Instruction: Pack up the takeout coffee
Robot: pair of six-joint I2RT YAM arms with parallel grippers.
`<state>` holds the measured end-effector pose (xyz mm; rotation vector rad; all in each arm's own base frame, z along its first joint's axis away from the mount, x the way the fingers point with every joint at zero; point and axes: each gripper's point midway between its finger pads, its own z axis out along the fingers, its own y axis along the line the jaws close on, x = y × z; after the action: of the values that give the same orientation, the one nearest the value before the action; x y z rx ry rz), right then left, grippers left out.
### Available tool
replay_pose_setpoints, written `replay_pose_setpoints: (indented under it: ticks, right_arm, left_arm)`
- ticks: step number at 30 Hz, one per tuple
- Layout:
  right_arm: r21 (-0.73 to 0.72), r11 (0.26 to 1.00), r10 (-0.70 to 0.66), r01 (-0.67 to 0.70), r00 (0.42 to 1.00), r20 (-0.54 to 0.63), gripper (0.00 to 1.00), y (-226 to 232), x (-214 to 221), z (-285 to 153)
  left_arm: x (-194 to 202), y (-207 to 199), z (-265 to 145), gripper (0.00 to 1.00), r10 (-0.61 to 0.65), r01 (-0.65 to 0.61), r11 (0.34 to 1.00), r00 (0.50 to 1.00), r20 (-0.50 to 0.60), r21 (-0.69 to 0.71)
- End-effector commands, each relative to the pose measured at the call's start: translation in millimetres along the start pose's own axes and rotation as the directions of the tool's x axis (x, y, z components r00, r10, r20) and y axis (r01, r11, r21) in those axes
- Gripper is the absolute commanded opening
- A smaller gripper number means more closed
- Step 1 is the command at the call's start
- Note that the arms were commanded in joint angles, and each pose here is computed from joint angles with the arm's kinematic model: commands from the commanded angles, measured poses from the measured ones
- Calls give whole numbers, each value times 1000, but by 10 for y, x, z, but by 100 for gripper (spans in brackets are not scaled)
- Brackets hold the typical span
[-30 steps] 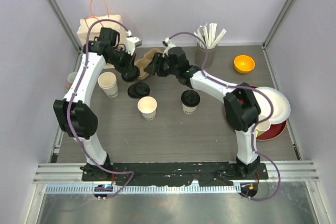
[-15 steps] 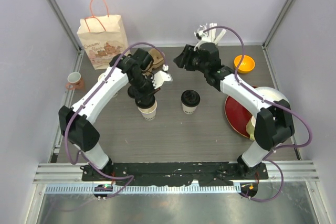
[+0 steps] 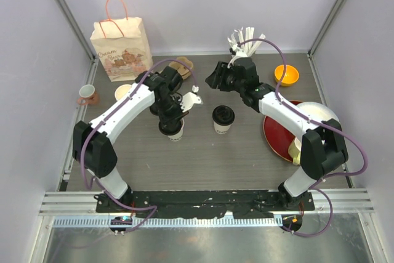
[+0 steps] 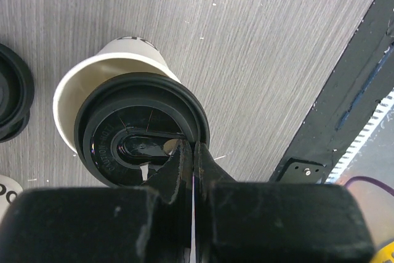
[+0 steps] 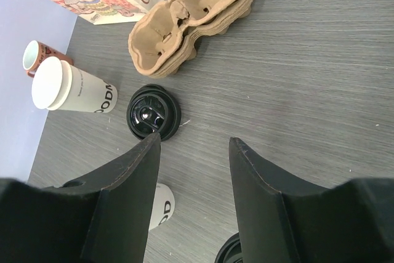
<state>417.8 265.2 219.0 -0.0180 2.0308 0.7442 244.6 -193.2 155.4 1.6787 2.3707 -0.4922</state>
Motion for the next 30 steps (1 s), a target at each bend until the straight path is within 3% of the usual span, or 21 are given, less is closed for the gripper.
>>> replay_pose_setpoints:
  ticks: [1, 11, 30]
  right_arm:
    - [-62, 998, 8, -3, 997, 83, 54, 187, -263, -122]
    - [-71, 997, 22, -16, 997, 75, 54, 174, -207, -106]
    - [-73, 997, 23, -18, 997, 74, 54, 170, -193, -119]
  left_arm:
    - [-203, 69, 9, 0, 3, 0, 1000, 996, 92, -27]
    - [-260, 120, -8, 0, -7, 13, 999, 993, 114, -50]
    - [-48, 50, 122, 0, -27, 28, 999, 999, 46, -16]
